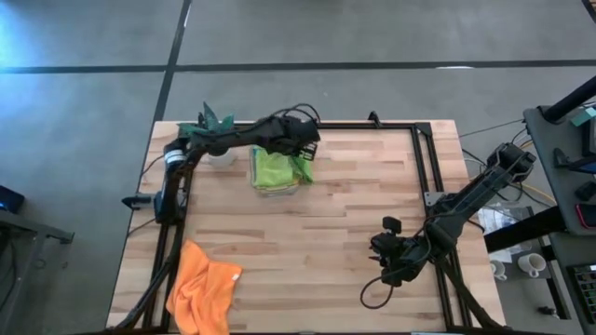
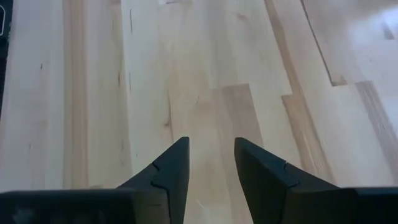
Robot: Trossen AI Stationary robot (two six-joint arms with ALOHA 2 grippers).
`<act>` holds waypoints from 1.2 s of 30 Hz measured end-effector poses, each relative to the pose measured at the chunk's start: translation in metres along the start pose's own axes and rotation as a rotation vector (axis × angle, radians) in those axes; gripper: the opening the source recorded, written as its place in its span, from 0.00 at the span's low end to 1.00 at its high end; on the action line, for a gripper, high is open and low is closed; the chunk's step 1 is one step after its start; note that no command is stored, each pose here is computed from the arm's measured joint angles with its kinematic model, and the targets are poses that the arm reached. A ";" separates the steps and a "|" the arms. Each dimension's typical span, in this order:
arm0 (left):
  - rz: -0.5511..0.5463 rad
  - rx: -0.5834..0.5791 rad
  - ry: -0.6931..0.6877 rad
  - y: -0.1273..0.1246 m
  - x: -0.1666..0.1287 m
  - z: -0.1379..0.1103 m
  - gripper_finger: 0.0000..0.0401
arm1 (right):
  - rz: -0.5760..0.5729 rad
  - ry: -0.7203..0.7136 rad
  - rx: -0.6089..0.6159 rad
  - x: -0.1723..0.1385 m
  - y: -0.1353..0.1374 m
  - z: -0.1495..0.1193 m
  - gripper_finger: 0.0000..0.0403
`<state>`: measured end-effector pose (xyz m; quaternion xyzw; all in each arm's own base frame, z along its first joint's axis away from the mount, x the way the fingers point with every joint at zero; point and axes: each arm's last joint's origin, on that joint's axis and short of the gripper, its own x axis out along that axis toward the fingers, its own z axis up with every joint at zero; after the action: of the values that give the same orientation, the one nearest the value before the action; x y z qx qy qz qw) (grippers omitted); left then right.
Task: Fold microfiber towels
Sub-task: Stack the green microfiber cloth on top on the light green microfiber cloth into the bin
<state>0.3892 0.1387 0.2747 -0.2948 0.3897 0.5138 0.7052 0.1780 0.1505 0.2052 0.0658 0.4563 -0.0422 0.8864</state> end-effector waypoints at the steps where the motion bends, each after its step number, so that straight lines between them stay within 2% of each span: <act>1: -0.006 0.006 -0.009 0.004 -0.003 0.005 0.00 | 0.000 0.000 -0.001 0.000 0.000 0.000 0.31; 6: -0.005 0.007 -0.039 0.029 -0.027 0.022 0.00 | -0.001 0.001 -0.008 0.000 0.000 0.000 0.32; 10: 0.089 0.015 0.033 0.044 -0.034 0.014 0.00 | -0.001 0.001 -0.003 0.000 0.000 0.000 0.31; 12: 0.136 0.015 0.076 0.048 -0.029 0.006 0.00 | -0.001 0.001 -0.003 0.000 0.000 0.000 0.30; 16: 0.156 0.009 0.193 0.053 -0.008 -0.011 0.00 | -0.001 0.001 -0.003 0.000 0.000 0.000 0.30; 23: 0.182 -0.014 0.237 0.061 0.032 -0.036 0.00 | 0.000 0.000 0.011 0.000 0.000 0.000 0.30; 36: 0.227 0.037 0.240 0.067 0.039 -0.044 0.02 | -0.001 0.000 0.007 0.000 0.000 0.000 0.31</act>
<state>0.3215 0.1423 0.2174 -0.2952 0.5113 0.5438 0.5964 0.1784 0.1501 0.2052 0.0686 0.4561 -0.0444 0.8862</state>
